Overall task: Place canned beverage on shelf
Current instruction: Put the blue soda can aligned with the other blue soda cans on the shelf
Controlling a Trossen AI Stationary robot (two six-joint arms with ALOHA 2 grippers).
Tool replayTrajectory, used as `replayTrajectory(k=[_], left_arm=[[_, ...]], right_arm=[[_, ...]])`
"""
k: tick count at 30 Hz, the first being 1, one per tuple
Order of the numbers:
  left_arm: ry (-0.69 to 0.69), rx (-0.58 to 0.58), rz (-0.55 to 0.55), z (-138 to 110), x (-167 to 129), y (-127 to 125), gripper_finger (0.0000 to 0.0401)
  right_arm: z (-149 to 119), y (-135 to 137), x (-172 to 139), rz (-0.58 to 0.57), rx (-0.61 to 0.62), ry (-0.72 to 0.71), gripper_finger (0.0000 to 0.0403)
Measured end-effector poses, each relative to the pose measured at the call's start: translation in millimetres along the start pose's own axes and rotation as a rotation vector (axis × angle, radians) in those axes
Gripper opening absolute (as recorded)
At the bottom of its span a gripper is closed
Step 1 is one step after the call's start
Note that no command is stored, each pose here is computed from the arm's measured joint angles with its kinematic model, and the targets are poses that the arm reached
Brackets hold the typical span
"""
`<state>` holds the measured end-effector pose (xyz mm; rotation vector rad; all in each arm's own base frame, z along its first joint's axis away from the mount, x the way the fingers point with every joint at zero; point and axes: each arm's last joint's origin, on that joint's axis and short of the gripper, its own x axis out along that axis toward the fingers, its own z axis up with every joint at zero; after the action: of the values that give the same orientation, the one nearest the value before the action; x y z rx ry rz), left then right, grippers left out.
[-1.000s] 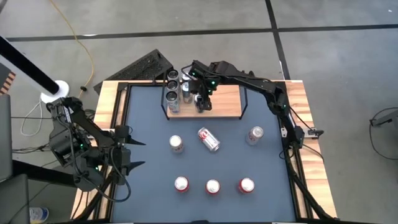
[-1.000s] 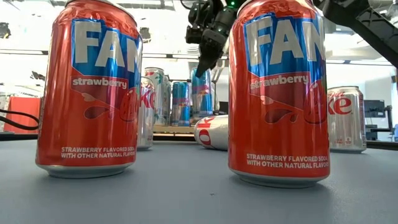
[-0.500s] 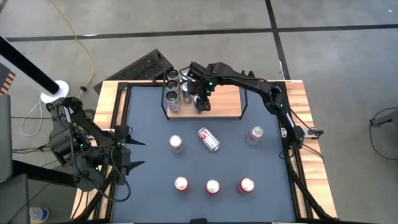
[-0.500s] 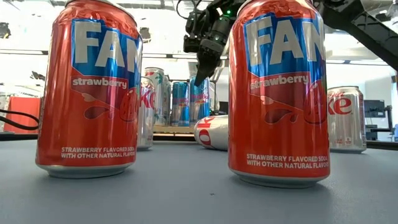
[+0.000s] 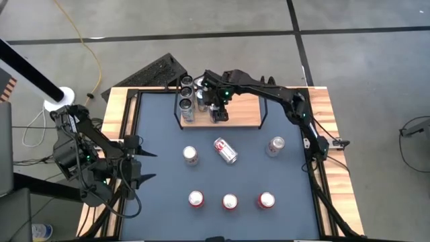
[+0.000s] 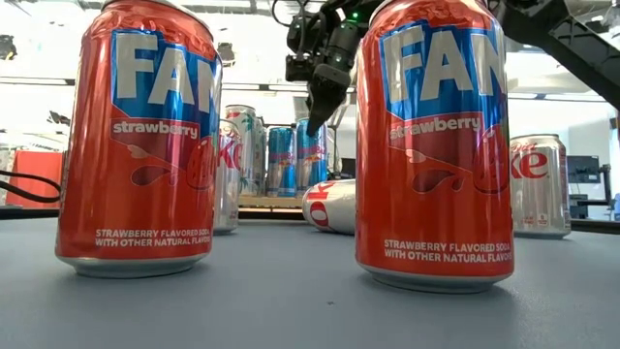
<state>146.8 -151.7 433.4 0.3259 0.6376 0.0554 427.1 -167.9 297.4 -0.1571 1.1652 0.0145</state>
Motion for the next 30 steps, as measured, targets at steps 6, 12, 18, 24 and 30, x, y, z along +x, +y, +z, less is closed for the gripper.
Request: replayTrajectory(k=[6,12,18,24,30], left_arm=[[0.003,0.002,0.01,-1,0,1,0.0275],[0.003,0.001,0.011,-1,0,1,0.0275],[0.004,-0.008,0.01,-1,0,1,0.0275],[0.018,-0.024,-0.016,-1,0,0,0.0275],[0.025,-0.019,-0.031,-2,0,-1,0.0275]], right_arm=[[5,-1,-20,-0.041,-0.011,-0.018,0.0328],[2,1,-60,-0.085,-0.011,-0.093,0.0327],[-20,3,-119,-0.11,0.107,-0.13,0.0315],[-47,26,-169,-0.111,0.23,-0.161,0.0236],[-76,59,-158,-0.212,0.274,-0.282,0.0066]])
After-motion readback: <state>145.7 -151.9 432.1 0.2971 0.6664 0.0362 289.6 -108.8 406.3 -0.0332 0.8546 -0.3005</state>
